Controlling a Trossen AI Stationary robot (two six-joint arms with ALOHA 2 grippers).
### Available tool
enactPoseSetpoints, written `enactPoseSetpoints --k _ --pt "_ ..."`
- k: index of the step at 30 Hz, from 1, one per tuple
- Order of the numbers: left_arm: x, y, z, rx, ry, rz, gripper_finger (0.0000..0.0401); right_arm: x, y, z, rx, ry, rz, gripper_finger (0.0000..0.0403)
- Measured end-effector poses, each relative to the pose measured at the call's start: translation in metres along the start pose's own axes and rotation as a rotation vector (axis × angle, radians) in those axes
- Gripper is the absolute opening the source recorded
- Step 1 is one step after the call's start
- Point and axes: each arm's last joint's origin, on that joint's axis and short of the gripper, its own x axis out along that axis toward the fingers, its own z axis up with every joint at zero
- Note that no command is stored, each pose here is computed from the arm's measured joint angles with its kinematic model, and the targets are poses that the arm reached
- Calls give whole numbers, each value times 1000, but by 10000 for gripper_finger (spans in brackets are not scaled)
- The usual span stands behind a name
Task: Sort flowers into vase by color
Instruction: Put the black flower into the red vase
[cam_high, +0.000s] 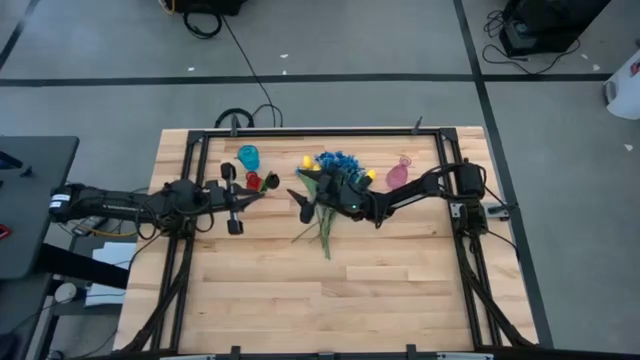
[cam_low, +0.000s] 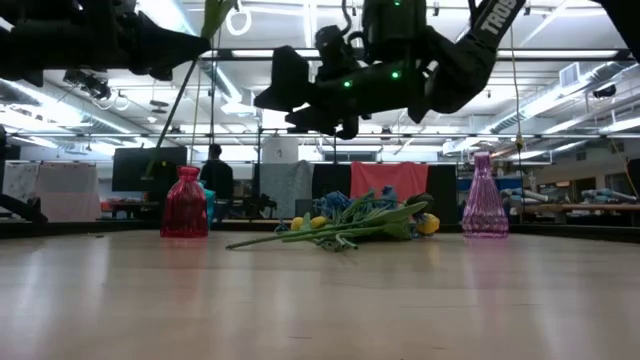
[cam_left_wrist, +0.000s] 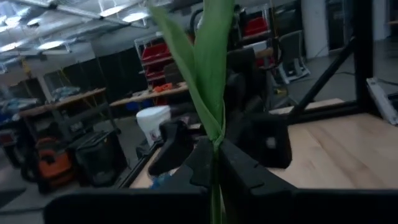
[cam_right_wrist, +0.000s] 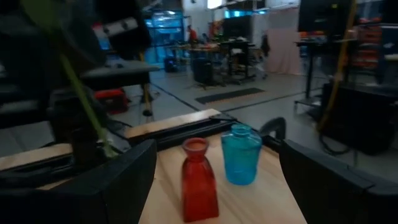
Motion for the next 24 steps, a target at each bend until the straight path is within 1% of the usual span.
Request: enactPoseSetpoints --k 5,11,17,20,22,24 --pt "-2 12 -1 15 -14 -7 21 4 3 3 -17 46 -55 347" --pt "-7 25 0 9 -44 -26 21 6 4 5 -10 42 -54 347" --pt "-8 32 -2 8 -50 -65 21 6 4 5 9 46 -53 347" --pt "-12 33 -8 -6 -90 -74 21 6 4 4 8 48 -54 347" --pt "-15 32 -15 -27 -118 -65 21 6 4 4 8 48 -54 347" --pt "-18 32 -18 -24 -155 -50 21 6 4 4 8 48 -54 347"
